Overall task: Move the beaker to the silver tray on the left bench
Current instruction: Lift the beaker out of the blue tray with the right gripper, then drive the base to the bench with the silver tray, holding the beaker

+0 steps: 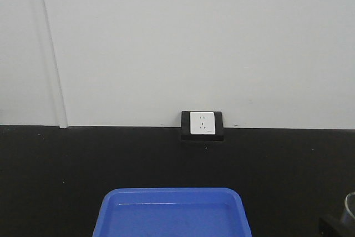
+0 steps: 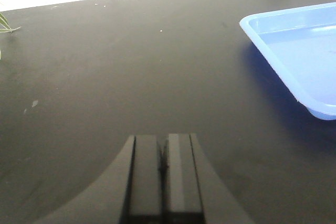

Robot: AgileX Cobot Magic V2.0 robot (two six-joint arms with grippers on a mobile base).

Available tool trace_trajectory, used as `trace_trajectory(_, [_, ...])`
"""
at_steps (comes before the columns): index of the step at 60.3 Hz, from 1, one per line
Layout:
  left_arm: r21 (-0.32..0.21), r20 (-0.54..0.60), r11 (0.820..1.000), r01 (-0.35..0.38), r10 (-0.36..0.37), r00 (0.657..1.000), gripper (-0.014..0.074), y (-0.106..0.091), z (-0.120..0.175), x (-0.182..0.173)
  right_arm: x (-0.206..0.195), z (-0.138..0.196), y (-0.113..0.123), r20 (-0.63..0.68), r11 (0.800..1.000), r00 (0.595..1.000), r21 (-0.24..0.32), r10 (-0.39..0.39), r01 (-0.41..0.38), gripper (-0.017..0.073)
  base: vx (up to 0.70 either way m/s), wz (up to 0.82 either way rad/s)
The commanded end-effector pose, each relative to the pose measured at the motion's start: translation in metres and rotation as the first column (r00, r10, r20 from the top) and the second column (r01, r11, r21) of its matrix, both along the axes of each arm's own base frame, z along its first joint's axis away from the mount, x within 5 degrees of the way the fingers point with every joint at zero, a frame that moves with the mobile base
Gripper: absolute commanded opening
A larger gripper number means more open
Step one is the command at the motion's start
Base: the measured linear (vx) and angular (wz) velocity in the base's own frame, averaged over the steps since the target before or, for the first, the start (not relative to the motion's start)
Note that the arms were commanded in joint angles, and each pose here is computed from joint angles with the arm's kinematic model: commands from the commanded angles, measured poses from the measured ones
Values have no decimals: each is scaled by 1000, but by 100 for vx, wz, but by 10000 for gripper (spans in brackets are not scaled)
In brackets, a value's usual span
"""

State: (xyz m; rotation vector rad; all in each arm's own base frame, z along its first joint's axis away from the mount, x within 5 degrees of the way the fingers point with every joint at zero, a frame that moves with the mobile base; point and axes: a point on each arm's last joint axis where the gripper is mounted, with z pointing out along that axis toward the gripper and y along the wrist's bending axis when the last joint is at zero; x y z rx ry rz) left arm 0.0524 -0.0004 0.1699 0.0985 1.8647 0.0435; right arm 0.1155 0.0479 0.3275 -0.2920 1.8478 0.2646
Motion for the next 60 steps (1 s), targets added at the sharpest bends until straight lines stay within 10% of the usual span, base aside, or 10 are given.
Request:
trace_trajectory(1, [-7,62,1000,11,-11,998,1,-1,0,2,0,11,3,113,999,993,20,40,-43,-11,0,0])
trace_trajectory(60, [-7,62,1000,11,-11,998,1,-1,0,2,0,8,3,99,999,994,12,37,-38,-11,0,0])
